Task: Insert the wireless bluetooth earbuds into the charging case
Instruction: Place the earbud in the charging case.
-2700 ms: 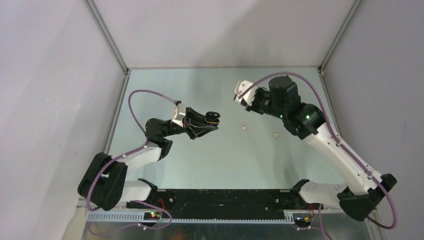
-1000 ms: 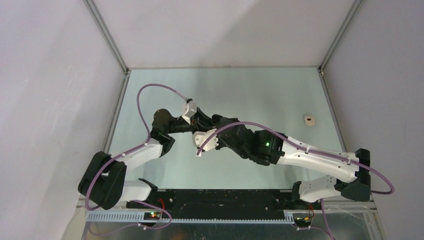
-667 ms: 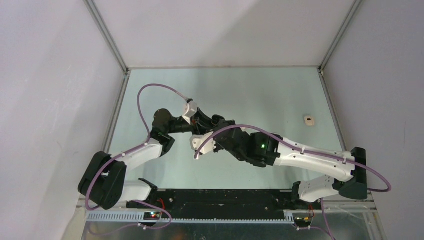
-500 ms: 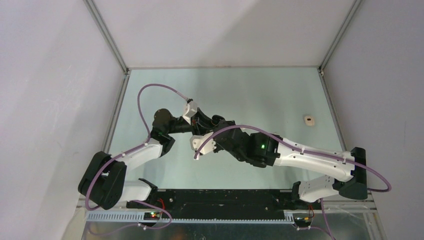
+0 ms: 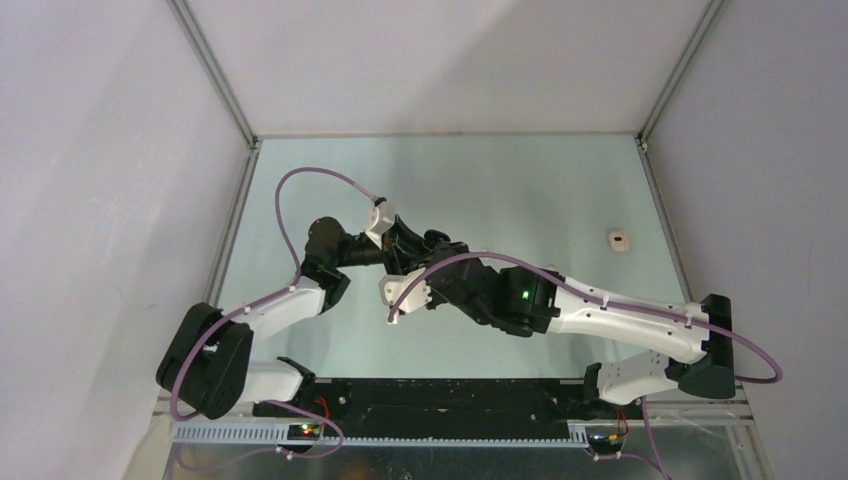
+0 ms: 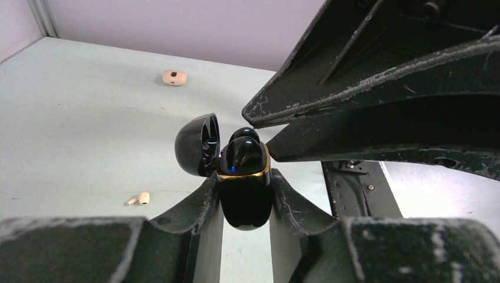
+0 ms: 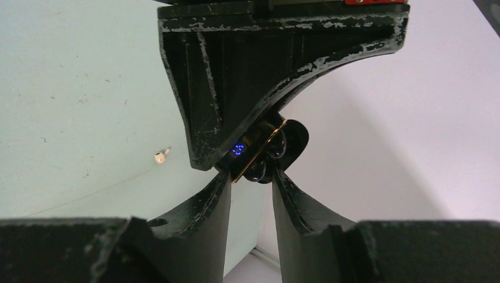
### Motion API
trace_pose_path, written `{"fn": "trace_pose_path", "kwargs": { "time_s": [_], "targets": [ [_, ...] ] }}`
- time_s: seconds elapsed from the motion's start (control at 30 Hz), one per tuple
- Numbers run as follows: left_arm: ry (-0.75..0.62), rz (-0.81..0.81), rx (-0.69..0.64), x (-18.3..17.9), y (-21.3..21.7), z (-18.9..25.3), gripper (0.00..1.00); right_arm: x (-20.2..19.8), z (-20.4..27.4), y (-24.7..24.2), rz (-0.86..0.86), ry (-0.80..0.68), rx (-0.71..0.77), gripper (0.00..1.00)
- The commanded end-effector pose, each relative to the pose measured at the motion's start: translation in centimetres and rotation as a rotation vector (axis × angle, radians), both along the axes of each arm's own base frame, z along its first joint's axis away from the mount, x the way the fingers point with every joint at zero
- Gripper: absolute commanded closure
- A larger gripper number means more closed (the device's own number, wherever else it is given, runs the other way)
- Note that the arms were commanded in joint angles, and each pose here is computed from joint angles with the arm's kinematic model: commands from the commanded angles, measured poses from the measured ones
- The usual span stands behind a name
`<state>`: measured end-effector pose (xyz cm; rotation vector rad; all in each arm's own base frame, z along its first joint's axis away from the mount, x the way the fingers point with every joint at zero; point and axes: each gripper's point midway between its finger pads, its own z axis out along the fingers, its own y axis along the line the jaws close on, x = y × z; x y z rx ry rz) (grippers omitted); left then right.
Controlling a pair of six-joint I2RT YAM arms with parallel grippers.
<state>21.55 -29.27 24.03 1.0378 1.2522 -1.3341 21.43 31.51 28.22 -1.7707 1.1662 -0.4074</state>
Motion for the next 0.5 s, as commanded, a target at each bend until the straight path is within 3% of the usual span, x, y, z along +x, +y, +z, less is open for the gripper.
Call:
{"fn": "trace_pose_path", "kwargs": {
  "time_s": [0.0, 0.27, 0.47],
  "targets": [
    [-0.102, -0.007, -0.039, 0.3, -0.3, 2.5, 1.0, -0.7, 0.8, -0.2, 0.015, 0.023, 0.043, 0.63],
    [-0.107, -0.013, -0.038, 0.2, -0.3, 2.5, 1.0, -1.2, 3.5, -0.9, 0.018, 0.069, 0.115, 0.56],
    [-0.116, -0.032, -0.036, -0.2, -0.3, 2.5, 1.0, -1.5, 9.0, -3.3, 0.02, 0.212, 0.308, 0.48]
  ]
}}
